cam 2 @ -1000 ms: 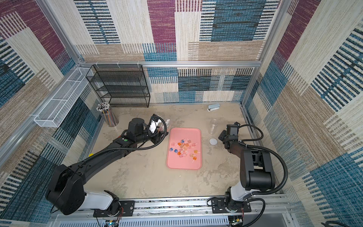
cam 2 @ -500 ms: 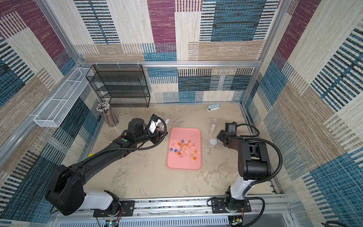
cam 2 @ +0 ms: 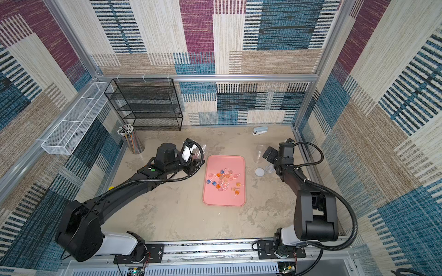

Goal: Pour the candies out of the jar
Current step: 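Place the lid at the center of the board, then pour the candies out of the jar onto the tray.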

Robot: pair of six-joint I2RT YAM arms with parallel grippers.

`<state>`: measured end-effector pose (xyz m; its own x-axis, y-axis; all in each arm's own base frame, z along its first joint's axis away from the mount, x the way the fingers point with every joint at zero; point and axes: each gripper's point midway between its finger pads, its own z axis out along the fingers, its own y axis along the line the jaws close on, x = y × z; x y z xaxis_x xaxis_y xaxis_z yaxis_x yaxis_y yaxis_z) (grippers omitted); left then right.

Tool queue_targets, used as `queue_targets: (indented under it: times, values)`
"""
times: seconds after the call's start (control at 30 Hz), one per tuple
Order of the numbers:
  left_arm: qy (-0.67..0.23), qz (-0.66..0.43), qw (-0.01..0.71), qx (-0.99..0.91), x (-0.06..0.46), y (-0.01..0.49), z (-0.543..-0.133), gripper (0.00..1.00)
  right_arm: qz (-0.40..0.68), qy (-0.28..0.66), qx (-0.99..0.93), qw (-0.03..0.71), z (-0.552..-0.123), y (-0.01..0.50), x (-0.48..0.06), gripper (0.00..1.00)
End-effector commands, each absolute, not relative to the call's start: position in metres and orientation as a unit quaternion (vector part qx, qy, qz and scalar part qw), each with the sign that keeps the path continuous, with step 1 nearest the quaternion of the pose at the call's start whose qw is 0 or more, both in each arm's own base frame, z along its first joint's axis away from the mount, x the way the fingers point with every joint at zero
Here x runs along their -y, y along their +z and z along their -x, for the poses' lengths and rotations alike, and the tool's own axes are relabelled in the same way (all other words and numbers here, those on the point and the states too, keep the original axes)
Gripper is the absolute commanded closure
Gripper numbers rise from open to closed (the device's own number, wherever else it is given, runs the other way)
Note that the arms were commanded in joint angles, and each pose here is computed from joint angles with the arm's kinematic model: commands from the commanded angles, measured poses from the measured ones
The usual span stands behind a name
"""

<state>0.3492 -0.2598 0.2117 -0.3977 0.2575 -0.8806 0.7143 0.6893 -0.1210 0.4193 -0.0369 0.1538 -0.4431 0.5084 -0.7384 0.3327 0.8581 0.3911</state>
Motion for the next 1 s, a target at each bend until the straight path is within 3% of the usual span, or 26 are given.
queue_targets:
  times: [0.0,0.23,0.57,0.97]
  values:
    - [-0.235,-0.313,0.446,-0.805,0.261,0.207,-0.348,1.0,-0.218,0.129,-0.814,0.522,-0.426,0.2,0.027,0.0]
    - [-0.2,-0.364,0.377,-0.828,0.281,0.169,-0.327,1.0,-0.179,0.202,-0.783,0.56,-0.422,0.24,0.003,0.0]
    - [-0.143,-0.477,0.226,-0.837,0.305,0.113,-0.295,1.0,-0.177,0.191,-0.78,0.569,-0.423,0.239,0.007,0.0]
    - [0.012,-0.569,0.133,-0.811,0.312,0.088,-0.324,1.0,-0.195,0.196,-0.767,0.579,-0.416,0.241,0.018,0.0]
